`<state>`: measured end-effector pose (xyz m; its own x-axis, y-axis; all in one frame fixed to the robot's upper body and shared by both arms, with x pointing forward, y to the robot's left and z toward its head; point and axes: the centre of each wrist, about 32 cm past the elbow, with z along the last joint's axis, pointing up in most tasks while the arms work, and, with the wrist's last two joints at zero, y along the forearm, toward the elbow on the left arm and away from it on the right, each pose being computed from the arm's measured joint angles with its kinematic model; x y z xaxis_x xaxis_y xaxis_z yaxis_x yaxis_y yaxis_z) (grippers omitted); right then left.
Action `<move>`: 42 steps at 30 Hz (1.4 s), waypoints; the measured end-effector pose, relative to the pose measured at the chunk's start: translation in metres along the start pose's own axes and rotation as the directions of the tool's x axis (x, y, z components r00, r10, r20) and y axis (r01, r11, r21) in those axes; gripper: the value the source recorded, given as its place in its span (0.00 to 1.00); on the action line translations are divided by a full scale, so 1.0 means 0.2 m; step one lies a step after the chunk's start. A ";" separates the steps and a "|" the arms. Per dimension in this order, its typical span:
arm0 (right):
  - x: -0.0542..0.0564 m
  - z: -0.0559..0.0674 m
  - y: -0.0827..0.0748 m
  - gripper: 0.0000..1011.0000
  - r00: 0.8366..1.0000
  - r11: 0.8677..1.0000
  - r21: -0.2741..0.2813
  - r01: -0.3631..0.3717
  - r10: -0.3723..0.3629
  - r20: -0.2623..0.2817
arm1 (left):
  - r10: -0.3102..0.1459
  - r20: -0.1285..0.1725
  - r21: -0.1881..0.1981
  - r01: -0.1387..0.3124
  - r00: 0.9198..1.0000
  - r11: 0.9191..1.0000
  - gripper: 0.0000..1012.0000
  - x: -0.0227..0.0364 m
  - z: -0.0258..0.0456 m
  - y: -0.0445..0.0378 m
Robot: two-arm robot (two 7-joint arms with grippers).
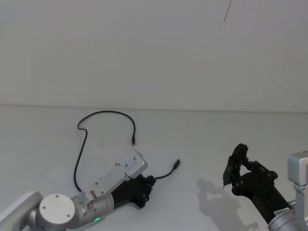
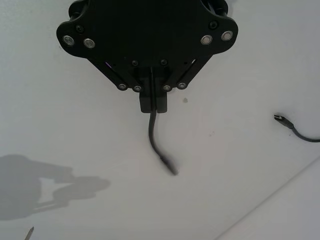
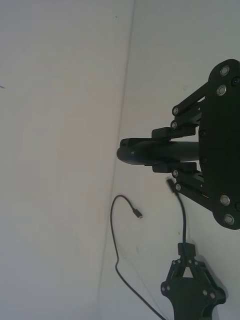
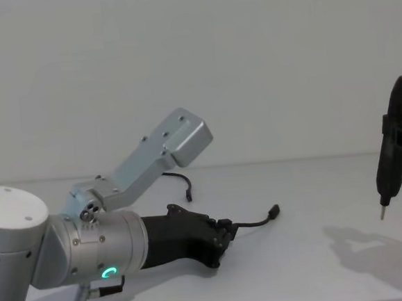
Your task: Pick up the data cable with the one hand.
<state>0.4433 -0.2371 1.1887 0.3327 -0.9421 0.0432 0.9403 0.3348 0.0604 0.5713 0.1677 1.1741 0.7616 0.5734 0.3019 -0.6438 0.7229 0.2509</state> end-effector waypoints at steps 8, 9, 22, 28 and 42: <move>0.00 0.00 0.00 0.27 1.000 1.000 0.000 0.000 0.000 0.000 | -0.010 0.008 -0.021 0.010 1.000 1.000 0.05 0.005 0.008 0.011; 0.00 0.00 0.00 0.27 1.000 1.000 0.000 0.000 0.000 0.000 | -0.013 0.010 -0.025 0.013 1.000 1.000 0.05 0.007 0.009 0.015; 0.00 0.00 0.00 0.27 1.000 1.000 0.000 0.000 0.000 0.000 | -0.088 0.055 -0.104 0.093 0.995 0.990 0.05 0.057 0.067 0.192; 0.00 0.00 0.00 0.27 1.000 1.000 0.000 0.000 0.000 0.000 | -0.124 0.075 -0.127 0.132 0.990 0.983 0.05 0.074 0.086 0.315; 0.00 0.00 0.00 0.27 1.000 1.000 0.000 0.000 0.000 0.000 | -0.169 0.095 -0.140 0.181 0.981 0.973 0.05 0.056 0.107 0.483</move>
<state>0.4433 -0.2371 1.1888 0.3326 -0.9421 0.0434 0.9403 0.3348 0.0604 0.5160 0.2357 1.2214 0.8487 0.4041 0.3413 -0.4784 0.8616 0.1696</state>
